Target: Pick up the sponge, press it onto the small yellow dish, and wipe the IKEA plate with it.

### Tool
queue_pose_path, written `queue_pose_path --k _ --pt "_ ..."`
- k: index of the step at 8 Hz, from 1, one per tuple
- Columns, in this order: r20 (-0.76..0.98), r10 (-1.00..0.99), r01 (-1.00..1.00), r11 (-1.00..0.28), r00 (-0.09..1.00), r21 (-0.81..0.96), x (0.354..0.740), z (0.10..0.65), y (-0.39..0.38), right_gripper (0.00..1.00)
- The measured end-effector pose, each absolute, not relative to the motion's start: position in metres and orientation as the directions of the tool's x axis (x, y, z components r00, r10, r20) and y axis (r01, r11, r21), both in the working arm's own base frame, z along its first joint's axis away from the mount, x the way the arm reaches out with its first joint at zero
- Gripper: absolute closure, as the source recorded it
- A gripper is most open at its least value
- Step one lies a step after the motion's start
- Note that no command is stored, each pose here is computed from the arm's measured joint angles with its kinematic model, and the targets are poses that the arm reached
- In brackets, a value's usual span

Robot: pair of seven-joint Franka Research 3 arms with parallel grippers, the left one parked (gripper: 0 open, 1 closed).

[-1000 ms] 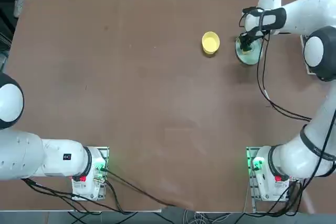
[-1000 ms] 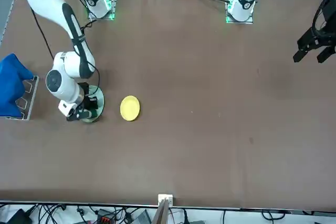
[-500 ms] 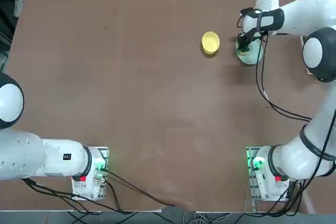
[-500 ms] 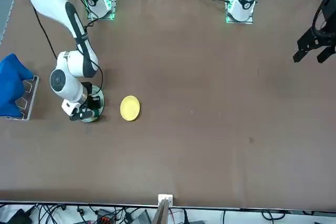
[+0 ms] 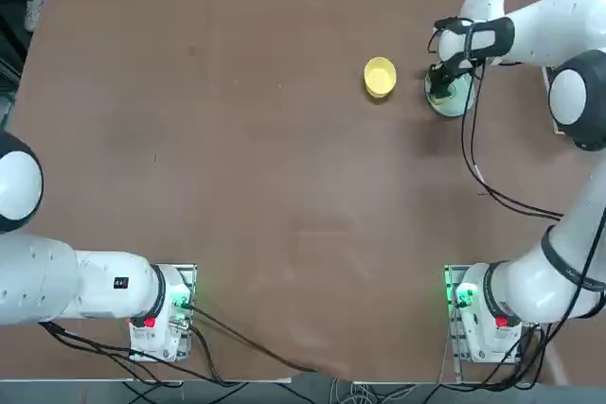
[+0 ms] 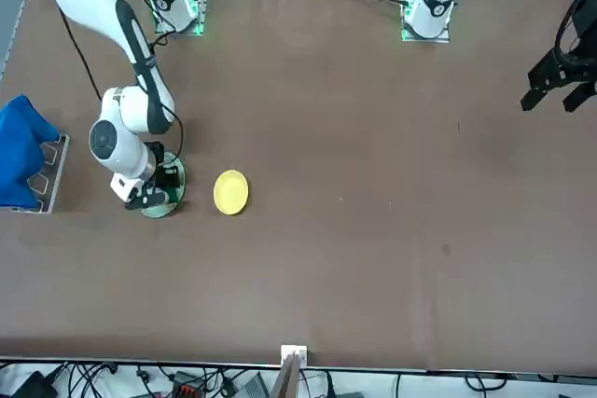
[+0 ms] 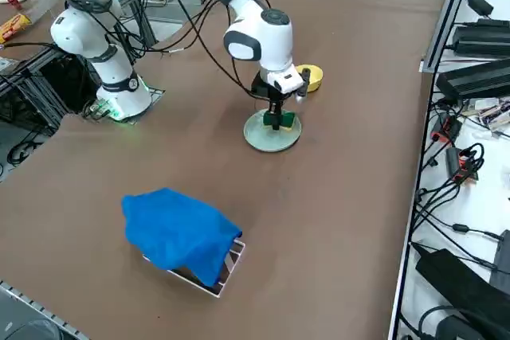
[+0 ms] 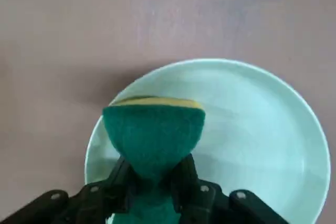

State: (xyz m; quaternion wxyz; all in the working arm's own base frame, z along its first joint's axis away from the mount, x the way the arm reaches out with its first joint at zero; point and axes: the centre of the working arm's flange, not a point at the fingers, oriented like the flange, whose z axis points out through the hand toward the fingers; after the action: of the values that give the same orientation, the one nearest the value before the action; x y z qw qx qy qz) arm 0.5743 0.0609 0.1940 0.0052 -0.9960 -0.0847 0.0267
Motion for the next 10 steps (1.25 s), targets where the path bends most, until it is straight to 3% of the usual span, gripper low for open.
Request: queue_pose_path --k 5,10 --pt "-0.078 0.171 0.17 -0.985 0.982 -0.018 0.559 0.193 0.024 0.63" --pt "-0.059 0.185 0.185 -0.983 0.981 -0.016 0.574 0.194 -0.001 0.63"
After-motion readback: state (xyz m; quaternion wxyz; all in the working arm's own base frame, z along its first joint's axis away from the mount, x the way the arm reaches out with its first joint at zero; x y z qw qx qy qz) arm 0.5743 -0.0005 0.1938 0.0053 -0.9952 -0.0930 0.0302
